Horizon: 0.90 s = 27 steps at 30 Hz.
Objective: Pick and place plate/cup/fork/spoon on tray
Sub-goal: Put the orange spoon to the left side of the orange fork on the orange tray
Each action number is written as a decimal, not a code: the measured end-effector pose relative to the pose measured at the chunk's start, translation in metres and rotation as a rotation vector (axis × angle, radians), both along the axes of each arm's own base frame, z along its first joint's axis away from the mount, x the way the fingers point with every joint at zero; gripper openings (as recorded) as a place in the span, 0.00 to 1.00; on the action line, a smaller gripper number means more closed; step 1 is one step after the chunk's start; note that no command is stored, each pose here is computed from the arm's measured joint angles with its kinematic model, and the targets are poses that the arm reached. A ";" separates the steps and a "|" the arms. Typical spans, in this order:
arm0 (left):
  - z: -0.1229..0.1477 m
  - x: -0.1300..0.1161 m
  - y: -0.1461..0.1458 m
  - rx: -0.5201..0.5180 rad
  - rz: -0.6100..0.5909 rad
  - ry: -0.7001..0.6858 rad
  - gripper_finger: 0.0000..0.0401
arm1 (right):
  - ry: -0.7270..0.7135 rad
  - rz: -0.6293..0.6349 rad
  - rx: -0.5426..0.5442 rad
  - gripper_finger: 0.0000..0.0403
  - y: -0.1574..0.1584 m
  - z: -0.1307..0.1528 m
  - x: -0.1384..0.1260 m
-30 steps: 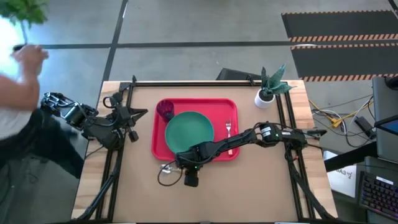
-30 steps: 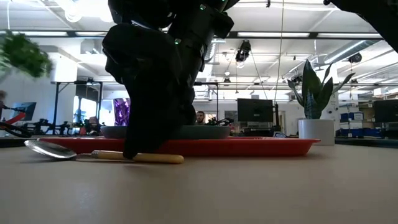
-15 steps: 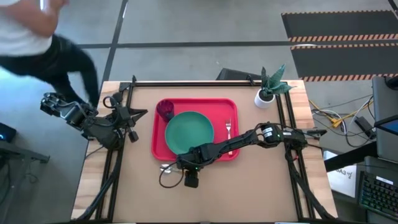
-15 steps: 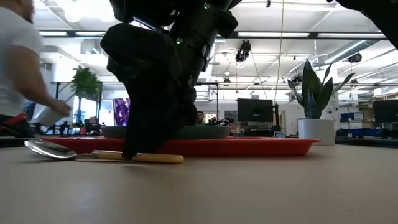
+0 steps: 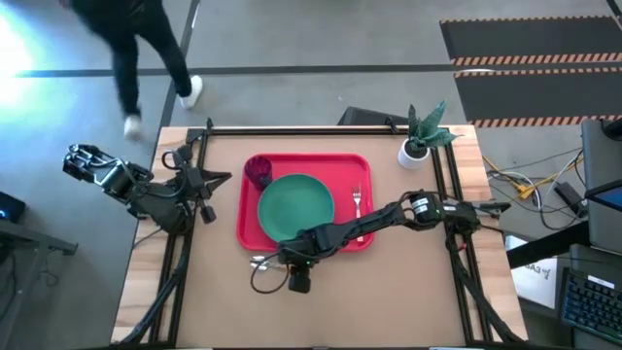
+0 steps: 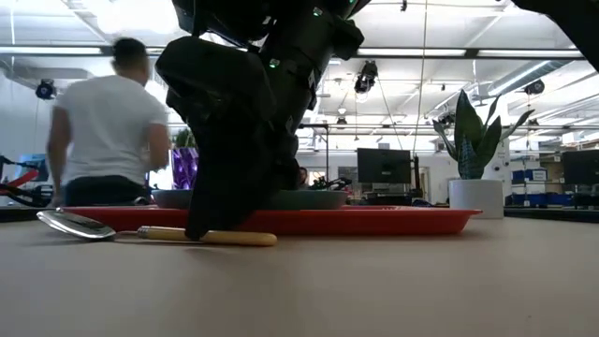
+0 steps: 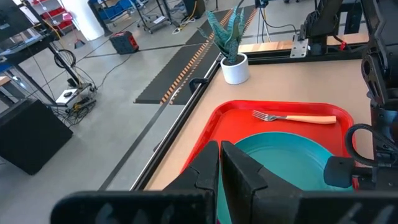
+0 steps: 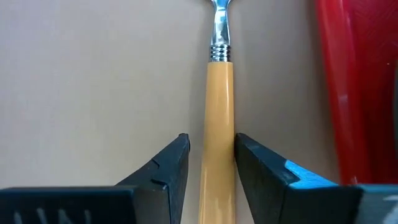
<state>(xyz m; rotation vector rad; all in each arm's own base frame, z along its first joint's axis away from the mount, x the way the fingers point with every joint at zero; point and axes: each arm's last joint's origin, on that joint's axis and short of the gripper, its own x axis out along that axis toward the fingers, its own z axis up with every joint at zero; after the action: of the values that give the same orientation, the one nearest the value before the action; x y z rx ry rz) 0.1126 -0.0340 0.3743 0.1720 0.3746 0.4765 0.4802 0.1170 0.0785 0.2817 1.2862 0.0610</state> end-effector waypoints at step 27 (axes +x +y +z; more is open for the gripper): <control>0.000 -0.001 0.000 -0.012 -0.019 -0.001 0.00 | 0.014 -0.061 0.036 0.02 0.001 -0.011 -0.006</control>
<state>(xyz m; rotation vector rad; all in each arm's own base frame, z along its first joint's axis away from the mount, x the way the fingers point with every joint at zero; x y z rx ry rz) 0.1112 -0.0337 0.3748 0.1632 0.3747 0.4556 0.4747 0.1181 0.0677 0.3529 1.2905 0.0301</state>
